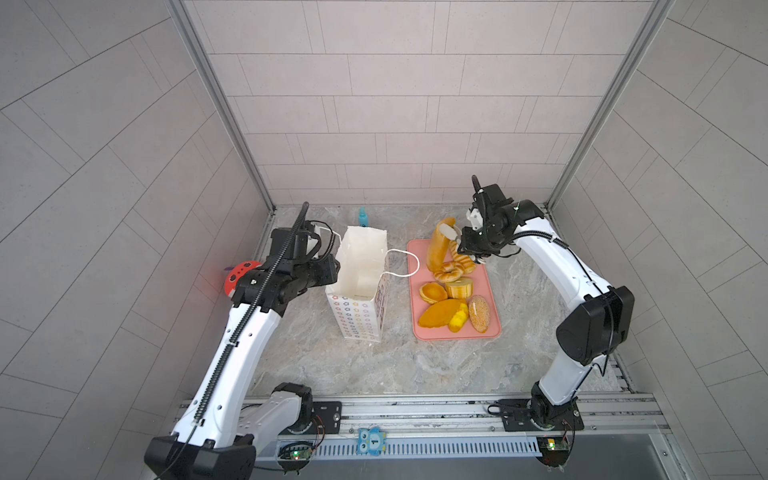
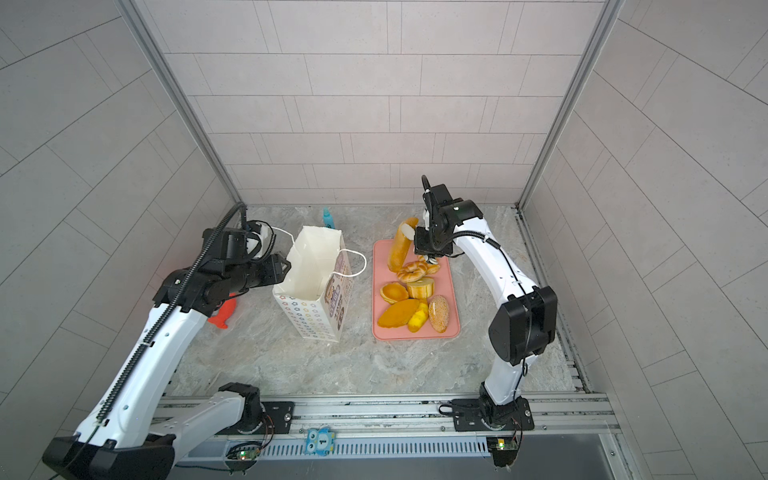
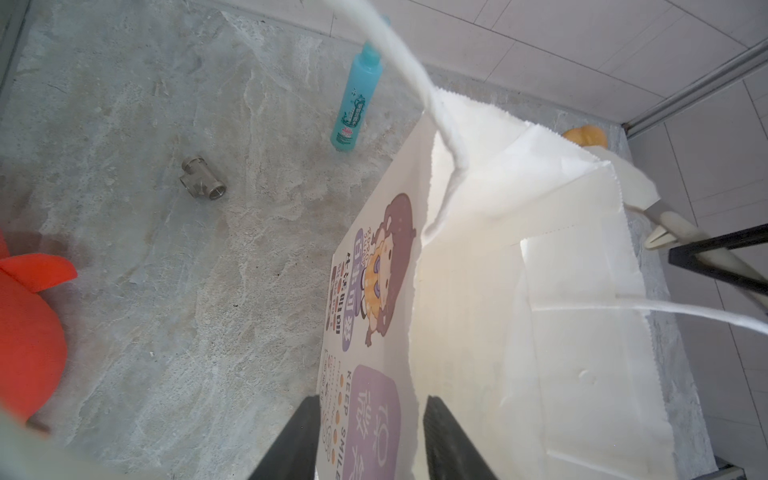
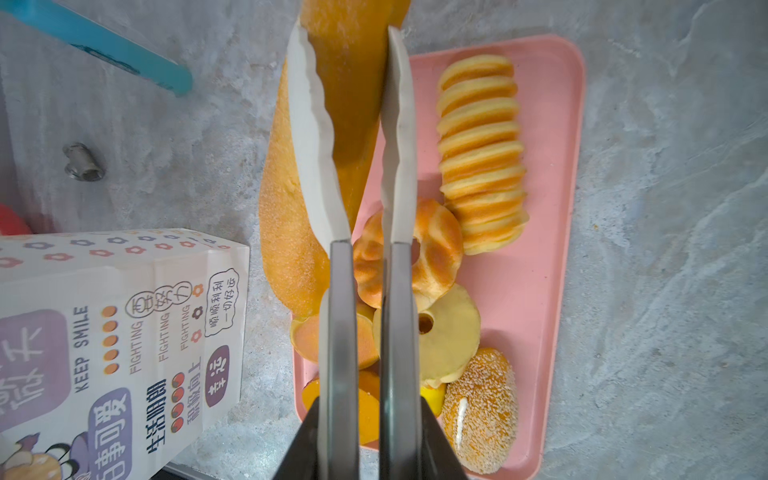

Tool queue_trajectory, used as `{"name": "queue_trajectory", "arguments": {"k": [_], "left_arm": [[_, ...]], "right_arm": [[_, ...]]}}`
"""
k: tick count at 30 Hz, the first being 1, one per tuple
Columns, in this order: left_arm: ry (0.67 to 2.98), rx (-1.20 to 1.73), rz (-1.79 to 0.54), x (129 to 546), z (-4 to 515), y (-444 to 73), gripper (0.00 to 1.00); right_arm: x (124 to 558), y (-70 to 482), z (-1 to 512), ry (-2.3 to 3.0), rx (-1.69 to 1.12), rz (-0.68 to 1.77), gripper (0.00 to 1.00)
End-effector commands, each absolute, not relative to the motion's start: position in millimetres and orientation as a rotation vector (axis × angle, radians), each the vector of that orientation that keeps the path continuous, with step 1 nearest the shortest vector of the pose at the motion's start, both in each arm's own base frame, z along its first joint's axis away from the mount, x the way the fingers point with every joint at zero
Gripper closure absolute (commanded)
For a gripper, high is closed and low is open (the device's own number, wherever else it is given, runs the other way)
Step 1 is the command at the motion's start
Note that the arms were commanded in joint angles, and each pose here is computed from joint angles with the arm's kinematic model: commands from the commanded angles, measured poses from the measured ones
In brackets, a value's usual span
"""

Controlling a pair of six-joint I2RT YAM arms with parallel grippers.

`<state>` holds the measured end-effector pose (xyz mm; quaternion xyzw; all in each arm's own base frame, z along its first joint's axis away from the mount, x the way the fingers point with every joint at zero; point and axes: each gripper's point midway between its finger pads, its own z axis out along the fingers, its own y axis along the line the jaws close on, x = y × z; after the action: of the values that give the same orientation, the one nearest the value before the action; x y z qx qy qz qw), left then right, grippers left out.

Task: Place the fake bread into the paper bag
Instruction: 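Lower the right gripper and grasp the long baguette, lifting it, then carry the baguette with the right gripper over the bag held by the left gripper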

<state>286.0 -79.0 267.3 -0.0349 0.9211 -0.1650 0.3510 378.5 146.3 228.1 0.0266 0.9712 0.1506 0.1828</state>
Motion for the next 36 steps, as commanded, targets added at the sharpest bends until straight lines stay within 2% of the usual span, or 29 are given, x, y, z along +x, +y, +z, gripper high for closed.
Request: {"name": "queue_trajectory", "arguments": {"k": [1, 5, 11, 27, 36], "left_arm": [[2.358, -0.079, -0.418, 288.2, 279.2, -78.7, 0.62], [2.356, -0.081, -0.412, 287.4, 279.4, -77.5, 0.75], [2.324, -0.128, -0.475, 289.5, 282.0, -82.4, 1.0], [2.178, -0.34, -0.701, 307.1, 288.4, -95.4, 1.0], [2.169, -0.383, -0.761, 312.8, 282.3, -100.8, 1.0]], "right_arm": [[373.0, 137.5, 273.6, 2.614, 0.049, 0.418, 0.73], [365.0, 135.1, 307.1, 2.503, 0.012, 0.427, 0.73], [350.7, 129.9, 361.0, 2.325, -0.021, 0.437, 0.73], [308.7, 173.5, 470.0, 1.99, -0.237, 0.684, 0.73], [287.4, 228.2, 485.3, 1.941, -0.392, 0.772, 0.72]]}}
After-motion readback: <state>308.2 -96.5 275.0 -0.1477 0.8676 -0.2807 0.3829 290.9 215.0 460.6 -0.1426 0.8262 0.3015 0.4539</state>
